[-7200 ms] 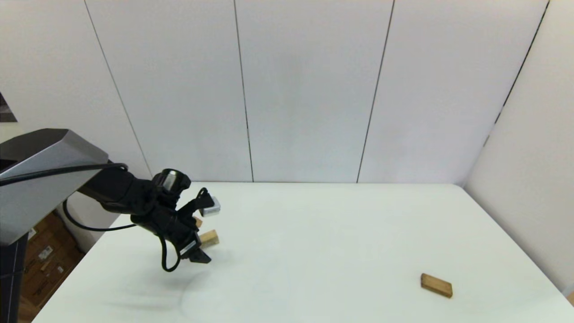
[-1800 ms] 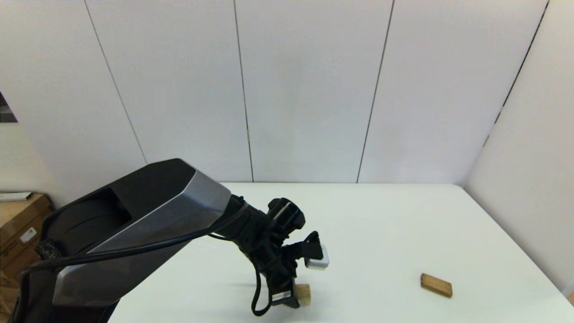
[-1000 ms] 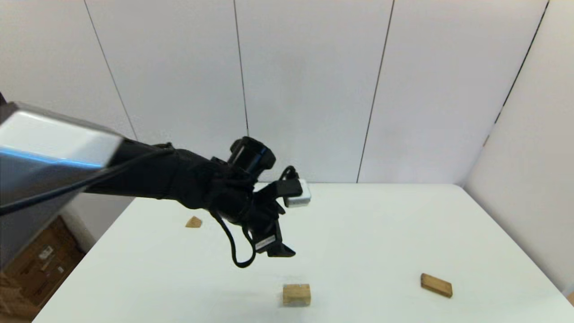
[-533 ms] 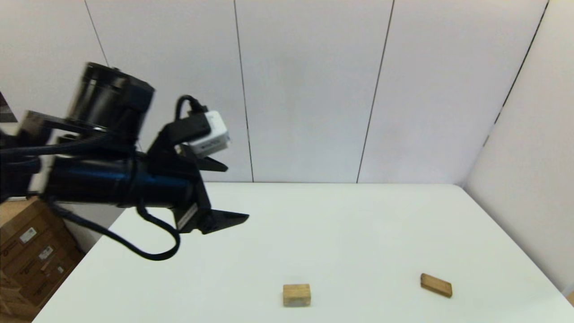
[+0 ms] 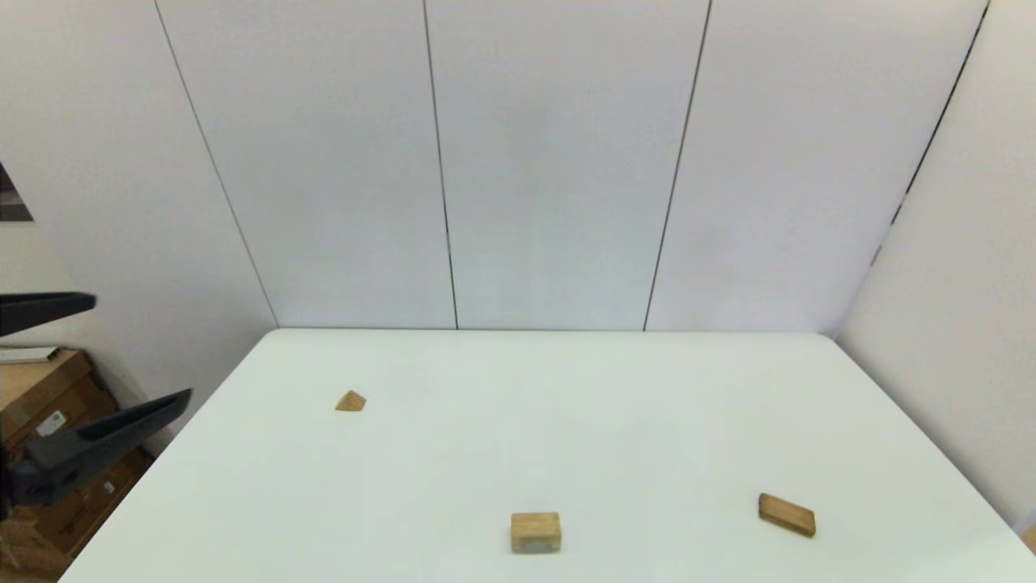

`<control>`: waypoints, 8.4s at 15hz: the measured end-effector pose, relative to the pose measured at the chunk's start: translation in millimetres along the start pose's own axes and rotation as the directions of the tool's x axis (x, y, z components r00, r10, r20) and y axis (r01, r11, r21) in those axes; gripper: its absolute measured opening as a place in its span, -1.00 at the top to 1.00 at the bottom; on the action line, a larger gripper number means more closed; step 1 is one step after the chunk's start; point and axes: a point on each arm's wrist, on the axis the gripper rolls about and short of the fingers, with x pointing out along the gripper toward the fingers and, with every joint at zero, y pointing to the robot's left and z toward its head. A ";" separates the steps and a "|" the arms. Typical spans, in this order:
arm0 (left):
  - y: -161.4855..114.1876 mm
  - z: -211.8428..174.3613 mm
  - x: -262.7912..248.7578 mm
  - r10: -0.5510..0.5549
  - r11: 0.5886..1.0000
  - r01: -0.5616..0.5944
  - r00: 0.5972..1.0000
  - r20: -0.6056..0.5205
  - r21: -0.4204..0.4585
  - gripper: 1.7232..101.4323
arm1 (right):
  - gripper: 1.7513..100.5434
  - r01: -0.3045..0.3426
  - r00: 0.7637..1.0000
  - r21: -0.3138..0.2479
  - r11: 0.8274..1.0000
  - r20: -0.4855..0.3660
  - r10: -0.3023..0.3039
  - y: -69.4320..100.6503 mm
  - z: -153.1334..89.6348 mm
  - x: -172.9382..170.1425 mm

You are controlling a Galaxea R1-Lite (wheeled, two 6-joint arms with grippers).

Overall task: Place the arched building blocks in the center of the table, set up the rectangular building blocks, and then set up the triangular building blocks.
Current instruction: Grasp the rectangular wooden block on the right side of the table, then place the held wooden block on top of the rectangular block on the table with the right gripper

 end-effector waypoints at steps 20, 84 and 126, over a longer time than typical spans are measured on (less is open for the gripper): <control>-91.2 -193.8 -51.5 0.386 0.878 -0.327 0.916 0.113 -0.349 -0.93 | -0.95 0.000 1.000 0.000 1.000 0.001 0.000 0.0 0.3 -0.1; -90.8 -195.0 -51.2 0.414 0.854 -0.349 0.905 0.096 -0.385 -0.93 | 0.53 -0.757 0.315 -0.207 0.620 -0.947 0.069 0.4 -65.7 322.2; -90.8 -195.0 -51.2 0.416 0.850 -0.350 0.904 0.094 -0.394 -0.93 | 0.53 -0.984 0.180 -0.167 0.067 -0.939 0.293 298.4 -20.2 295.5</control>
